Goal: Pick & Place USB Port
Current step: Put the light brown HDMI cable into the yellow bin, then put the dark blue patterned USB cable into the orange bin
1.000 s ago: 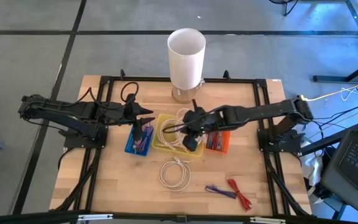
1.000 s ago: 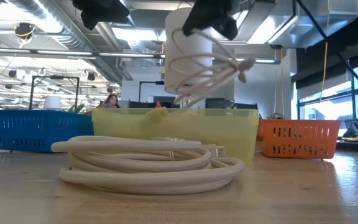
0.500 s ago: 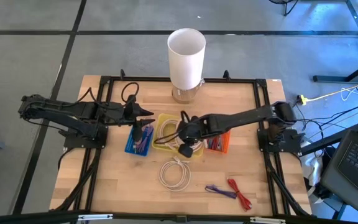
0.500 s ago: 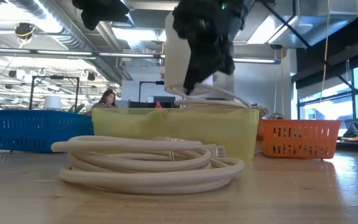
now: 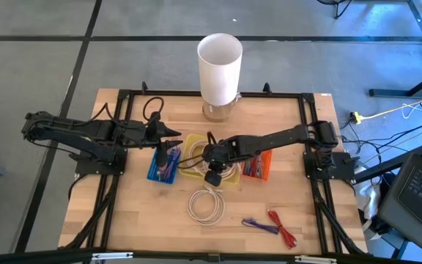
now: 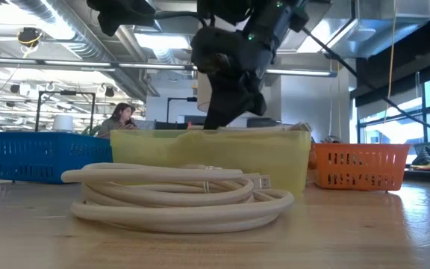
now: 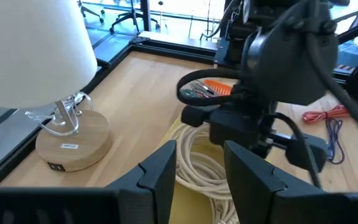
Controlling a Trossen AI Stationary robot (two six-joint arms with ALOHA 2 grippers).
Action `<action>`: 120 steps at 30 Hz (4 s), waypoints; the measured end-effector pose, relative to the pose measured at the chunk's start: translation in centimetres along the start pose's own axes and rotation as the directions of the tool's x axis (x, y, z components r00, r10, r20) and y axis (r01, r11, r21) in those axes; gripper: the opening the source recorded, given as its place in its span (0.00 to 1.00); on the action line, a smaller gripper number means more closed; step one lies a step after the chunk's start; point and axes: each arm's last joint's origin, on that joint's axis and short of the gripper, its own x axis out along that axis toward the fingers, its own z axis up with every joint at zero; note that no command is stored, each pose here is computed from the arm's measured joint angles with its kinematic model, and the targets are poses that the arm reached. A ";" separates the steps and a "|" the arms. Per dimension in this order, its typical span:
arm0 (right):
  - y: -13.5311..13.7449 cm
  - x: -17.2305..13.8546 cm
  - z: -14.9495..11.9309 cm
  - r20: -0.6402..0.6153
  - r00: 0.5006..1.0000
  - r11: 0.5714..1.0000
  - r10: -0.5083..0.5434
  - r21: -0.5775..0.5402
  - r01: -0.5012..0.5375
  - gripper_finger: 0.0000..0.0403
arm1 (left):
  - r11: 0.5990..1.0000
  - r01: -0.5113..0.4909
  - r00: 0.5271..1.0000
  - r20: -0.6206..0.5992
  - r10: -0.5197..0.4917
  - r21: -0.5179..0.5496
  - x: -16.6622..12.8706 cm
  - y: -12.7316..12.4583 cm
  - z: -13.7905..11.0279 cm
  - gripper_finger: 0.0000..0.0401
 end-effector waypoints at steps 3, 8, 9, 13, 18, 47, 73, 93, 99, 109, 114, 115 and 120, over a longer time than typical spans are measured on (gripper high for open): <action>-0.6 0.0 0.3 0.008 1.000 1.000 -0.005 -0.003 0.005 0.02 | 1.000 0.000 1.000 0.001 0.000 0.000 0.0 0.0 0.0 0.32; -1.3 0.2 0.6 -0.005 1.000 1.000 0.009 0.011 -0.009 0.02 | 1.000 0.000 1.000 -0.001 0.000 -0.008 0.0 0.0 0.0 0.32; -1.3 0.4 0.6 -0.015 1.000 1.000 0.022 0.013 -0.021 0.02 | 1.000 0.000 1.000 -0.001 0.000 -0.008 0.0 0.0 0.0 0.32; -1.4 0.7 0.4 -0.037 0.999 1.000 0.024 0.013 -0.024 0.02 | 1.000 0.000 1.000 -0.002 0.000 -0.008 0.0 0.0 0.0 0.32; -1.4 0.9 0.4 -0.025 1.000 1.000 -0.006 0.006 0.006 0.14 | 1.000 0.001 1.000 -0.004 -0.001 -0.007 0.0 0.0 0.0 0.32; 7.2 -8.2 -7.8 -0.068 0.974 0.976 -0.216 -0.019 0.215 0.54 | 1.000 0.006 1.000 -0.008 -0.006 -0.005 0.0 0.0 -0.1 0.32; 16.8 -6.3 -23.1 -0.236 0.948 0.976 -0.214 -0.007 0.219 0.54 | 1.000 0.006 1.000 -0.007 -0.006 0.012 0.0 0.0 -0.1 0.32; 16.6 -4.8 -23.9 -0.273 0.922 0.961 -0.274 -0.038 0.275 0.54 | 1.000 0.006 1.000 -0.006 -0.006 0.002 0.0 0.0 -0.1 0.32; 16.7 -4.6 -23.9 -0.271 0.926 0.963 -0.265 -0.030 0.267 0.54 | 1.000 0.006 1.000 -0.007 -0.006 0.002 0.0 0.0 -0.1 0.32; 16.3 -2.5 -24.2 -0.348 0.889 0.954 -0.297 -0.077 0.289 0.48 | 1.000 0.006 1.000 -0.007 -0.006 0.002 0.0 0.0 -0.1 0.32; 16.3 -2.2 -24.0 -0.354 0.889 0.957 -0.290 -0.093 0.274 0.29 | 1.000 0.013 1.000 -0.008 -0.013 0.002 0.0 0.0 -0.1 0.32; 16.3 -2.2 -24.0 -0.354 0.890 0.958 -0.288 -0.096 0.272 0.23 | 1.000 0.015 1.000 -0.009 -0.015 0.002 0.0 0.0 -0.1 0.32; 16.0 -2.6 -23.5 -0.366 0.881 0.954 -0.301 -0.114 0.278 0.04 | 1.000 0.017 1.000 -0.009 -0.017 0.002 0.0 0.0 -0.1 0.32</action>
